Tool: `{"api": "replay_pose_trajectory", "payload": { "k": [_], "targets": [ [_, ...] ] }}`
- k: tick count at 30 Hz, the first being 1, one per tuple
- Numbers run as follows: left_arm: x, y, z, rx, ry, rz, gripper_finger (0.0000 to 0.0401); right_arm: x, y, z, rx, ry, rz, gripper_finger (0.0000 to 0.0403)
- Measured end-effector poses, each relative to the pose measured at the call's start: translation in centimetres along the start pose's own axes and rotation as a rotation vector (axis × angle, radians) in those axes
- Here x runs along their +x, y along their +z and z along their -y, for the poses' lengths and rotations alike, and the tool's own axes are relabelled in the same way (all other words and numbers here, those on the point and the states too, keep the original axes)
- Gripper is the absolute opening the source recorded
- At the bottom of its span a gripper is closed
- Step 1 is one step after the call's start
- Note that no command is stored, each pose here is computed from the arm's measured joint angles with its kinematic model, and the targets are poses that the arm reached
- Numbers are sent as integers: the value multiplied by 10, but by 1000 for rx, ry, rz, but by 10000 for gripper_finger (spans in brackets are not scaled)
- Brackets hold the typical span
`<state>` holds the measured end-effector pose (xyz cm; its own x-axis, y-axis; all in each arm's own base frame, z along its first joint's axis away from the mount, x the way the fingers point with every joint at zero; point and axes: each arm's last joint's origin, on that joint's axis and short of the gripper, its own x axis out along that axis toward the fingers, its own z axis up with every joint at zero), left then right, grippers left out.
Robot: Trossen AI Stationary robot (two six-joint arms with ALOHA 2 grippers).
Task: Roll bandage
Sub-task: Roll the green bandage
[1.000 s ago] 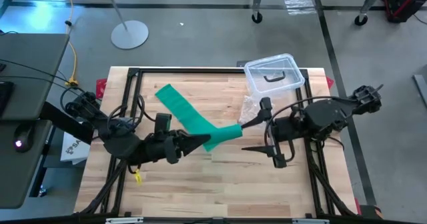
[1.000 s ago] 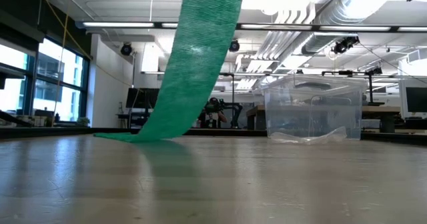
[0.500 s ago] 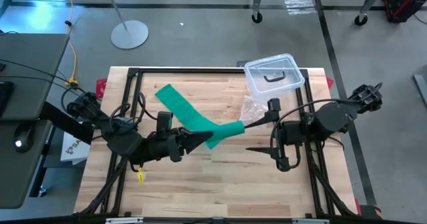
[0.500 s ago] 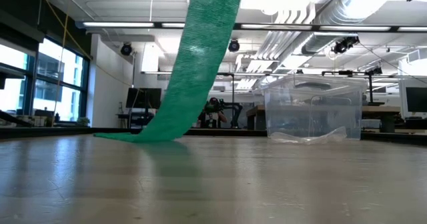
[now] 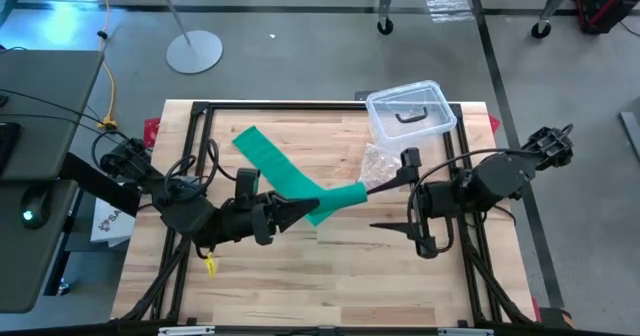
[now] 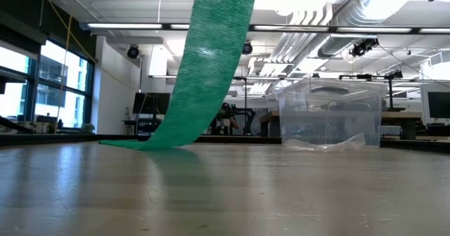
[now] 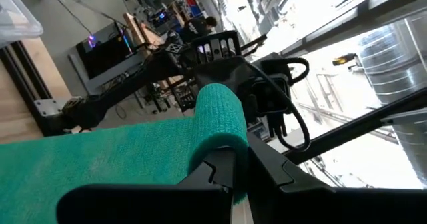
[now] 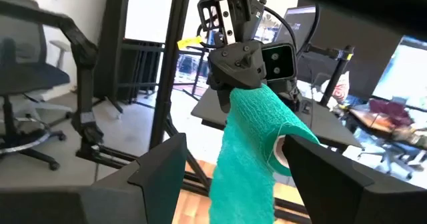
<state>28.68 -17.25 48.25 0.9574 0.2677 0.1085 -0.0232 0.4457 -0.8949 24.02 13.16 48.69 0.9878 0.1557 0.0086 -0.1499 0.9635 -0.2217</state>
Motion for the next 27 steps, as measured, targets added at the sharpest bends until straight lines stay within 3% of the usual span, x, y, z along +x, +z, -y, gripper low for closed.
{"api": "replay_pose_trajectory", "payload": {
  "k": [13, 27],
  "targets": [
    [0, 1, 1, 2, -5, -3, 12, 5, -3, 8, 117, 10, -1, 250],
    [0, 2, 2, 21, -19, 3, 12, 5, -5, 7, 124, -74, -30, 250]
  ]
}}
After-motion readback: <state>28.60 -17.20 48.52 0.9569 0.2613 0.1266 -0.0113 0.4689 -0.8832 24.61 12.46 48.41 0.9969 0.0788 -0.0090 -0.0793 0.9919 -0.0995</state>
